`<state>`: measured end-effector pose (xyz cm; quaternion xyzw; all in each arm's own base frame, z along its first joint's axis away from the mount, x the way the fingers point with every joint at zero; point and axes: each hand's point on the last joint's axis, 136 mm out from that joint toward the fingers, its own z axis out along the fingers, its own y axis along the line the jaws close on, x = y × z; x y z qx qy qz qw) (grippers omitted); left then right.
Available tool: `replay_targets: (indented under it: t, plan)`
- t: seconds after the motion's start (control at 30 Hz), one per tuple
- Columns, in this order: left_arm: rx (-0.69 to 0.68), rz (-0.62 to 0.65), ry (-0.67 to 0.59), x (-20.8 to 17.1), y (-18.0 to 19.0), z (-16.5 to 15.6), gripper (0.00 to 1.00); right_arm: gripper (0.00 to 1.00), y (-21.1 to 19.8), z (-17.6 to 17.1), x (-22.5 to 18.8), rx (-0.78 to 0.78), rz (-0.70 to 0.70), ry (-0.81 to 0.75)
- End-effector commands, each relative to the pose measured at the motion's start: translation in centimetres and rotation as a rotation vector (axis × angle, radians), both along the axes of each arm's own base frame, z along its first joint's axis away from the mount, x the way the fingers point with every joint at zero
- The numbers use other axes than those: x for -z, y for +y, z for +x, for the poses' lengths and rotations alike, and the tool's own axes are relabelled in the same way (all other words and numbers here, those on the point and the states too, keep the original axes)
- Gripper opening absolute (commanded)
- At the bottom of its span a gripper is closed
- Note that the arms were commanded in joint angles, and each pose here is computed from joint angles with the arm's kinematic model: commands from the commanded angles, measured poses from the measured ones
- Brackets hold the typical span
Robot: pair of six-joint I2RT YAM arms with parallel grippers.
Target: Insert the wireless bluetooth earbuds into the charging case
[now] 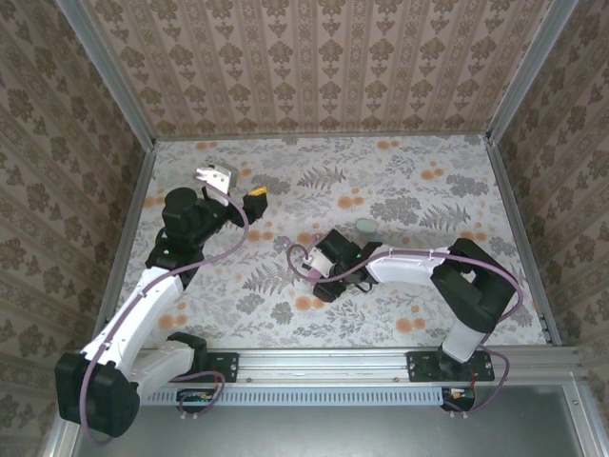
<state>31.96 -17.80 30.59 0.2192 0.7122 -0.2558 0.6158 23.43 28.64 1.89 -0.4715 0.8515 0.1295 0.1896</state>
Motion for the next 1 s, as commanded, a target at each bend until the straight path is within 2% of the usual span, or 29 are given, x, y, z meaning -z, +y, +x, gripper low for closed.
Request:
replay_targets:
  t: [0.0,0.2,0.37,0.97]
  plan:
    - [-0.011,-0.009,-0.029,-1.4,0.3,-0.1,0.81,0.58,0.2,-2.1,-0.1,-0.053,0.025,0.041]
    - [-0.007,-0.013,-0.029,-1.5,0.3,-0.1,0.81,0.6,0.1,-1.9,0.0,-0.057,0.016,0.009]
    - [-0.007,-0.012,-0.026,-1.4,0.3,-0.1,0.81,0.61,0.1,-0.4,-0.1,-0.046,-0.021,-0.06]
    - [0.0,-0.014,-0.009,-1.1,0.0,0.4,0.81,0.58,1.2,-0.3,2.0,-0.053,-0.011,-0.048]
